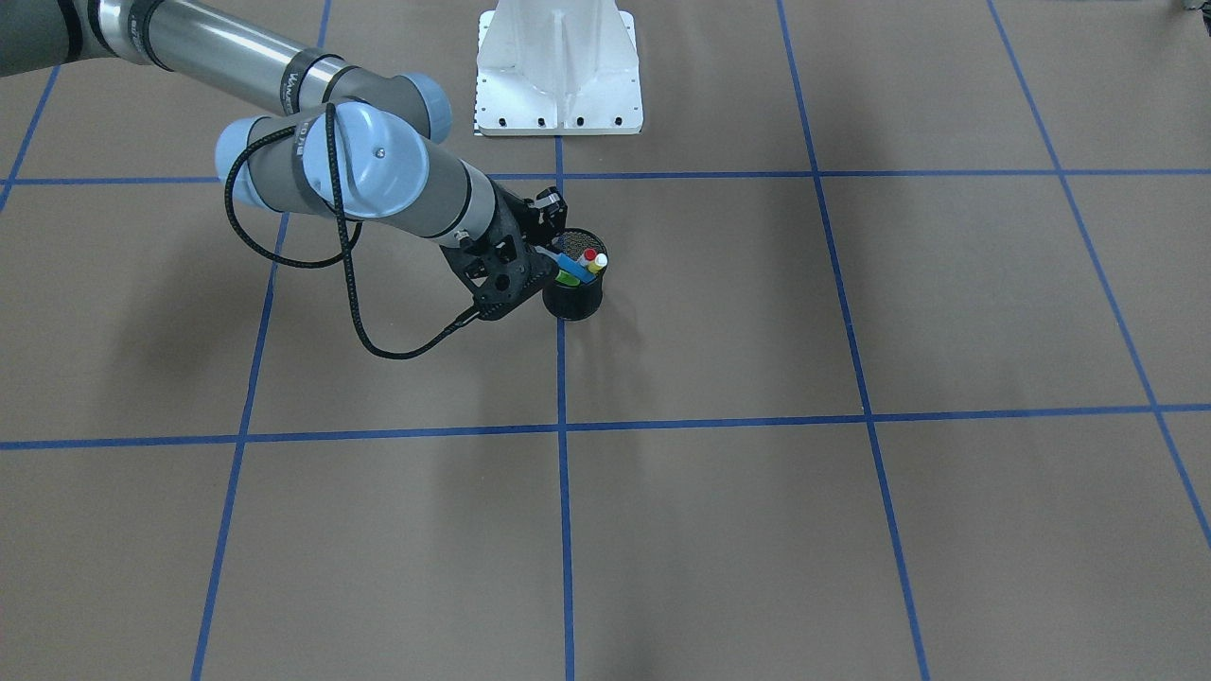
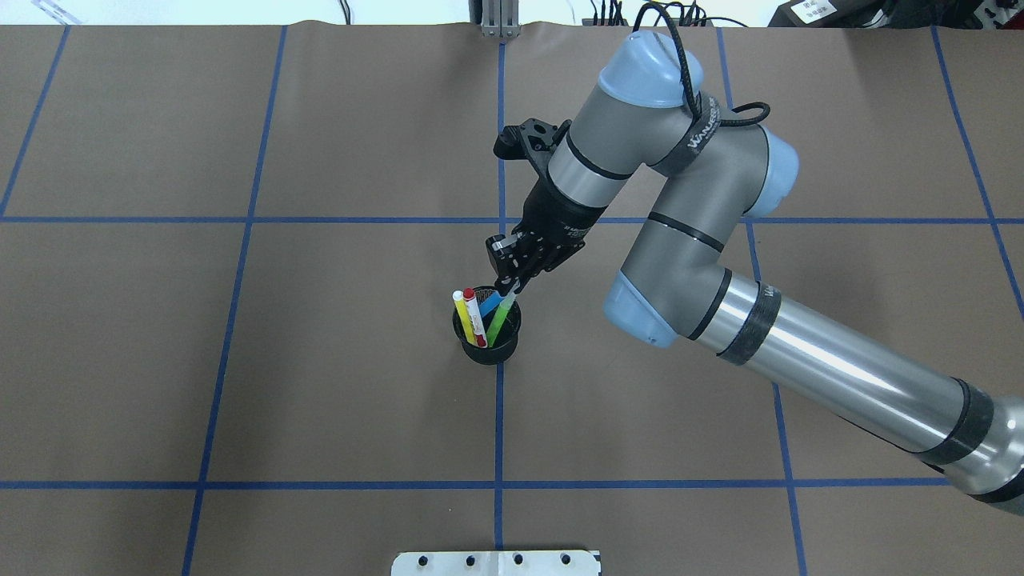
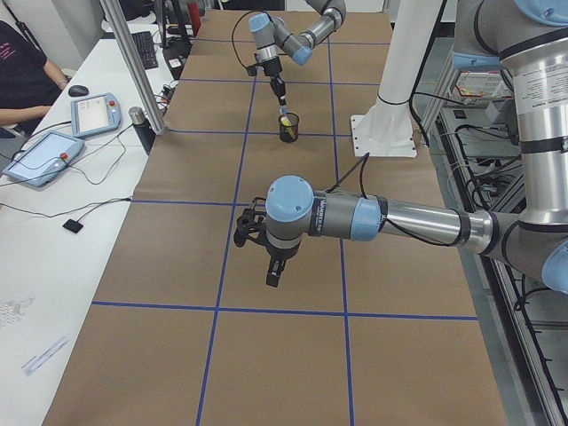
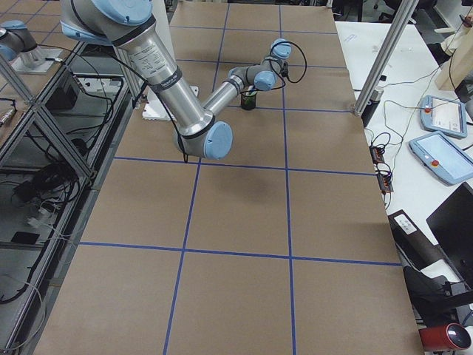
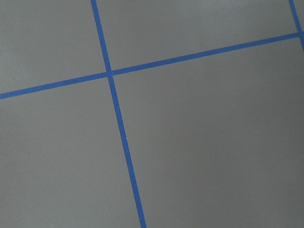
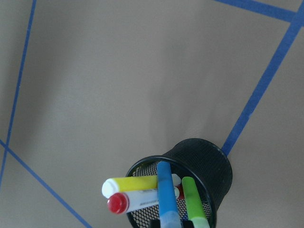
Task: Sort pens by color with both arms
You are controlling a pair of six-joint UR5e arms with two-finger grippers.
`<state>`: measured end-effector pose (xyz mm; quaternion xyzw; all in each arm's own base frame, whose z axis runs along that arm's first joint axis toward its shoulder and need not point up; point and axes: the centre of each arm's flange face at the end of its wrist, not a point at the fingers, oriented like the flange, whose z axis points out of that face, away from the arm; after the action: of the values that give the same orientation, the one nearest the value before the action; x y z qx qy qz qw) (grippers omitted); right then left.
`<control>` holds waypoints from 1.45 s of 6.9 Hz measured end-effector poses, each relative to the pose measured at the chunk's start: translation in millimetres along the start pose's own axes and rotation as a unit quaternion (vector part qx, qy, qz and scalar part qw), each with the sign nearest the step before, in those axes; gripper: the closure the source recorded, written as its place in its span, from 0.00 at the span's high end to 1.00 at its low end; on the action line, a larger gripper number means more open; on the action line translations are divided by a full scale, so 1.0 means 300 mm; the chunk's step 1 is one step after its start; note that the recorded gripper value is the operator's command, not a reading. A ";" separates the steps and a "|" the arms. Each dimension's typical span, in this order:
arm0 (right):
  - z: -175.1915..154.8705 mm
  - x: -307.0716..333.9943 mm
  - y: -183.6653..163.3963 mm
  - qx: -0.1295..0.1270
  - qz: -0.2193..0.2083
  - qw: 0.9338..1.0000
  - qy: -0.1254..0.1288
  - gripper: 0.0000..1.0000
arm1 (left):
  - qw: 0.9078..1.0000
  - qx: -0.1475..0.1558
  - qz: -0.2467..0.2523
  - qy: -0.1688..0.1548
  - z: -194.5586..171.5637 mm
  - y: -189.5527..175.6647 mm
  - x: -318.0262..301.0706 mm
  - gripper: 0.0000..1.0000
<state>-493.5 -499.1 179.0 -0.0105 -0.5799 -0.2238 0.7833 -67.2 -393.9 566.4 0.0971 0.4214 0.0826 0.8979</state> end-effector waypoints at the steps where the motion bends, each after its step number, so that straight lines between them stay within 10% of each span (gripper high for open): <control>1: -0.061 0.017 -0.011 0.005 0.008 1.000 -0.001 0.00 | 1.000 0.003 -0.005 0.009 -0.004 -0.006 0.011 0.99; 7: -0.406 0.039 -0.018 0.038 0.075 0.996 0.019 0.00 | 0.995 0.022 -0.061 0.075 -0.064 -0.117 0.178 0.99; 10: -0.415 0.156 -0.039 0.091 0.131 0.984 0.082 0.00 | 0.986 0.023 -0.107 0.123 -0.059 -0.349 0.521 0.99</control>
<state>-374.6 -559.9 178.0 0.0035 -0.5255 -0.0657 0.8483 24.8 -457.3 413.9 0.0610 0.5383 -0.0126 0.8404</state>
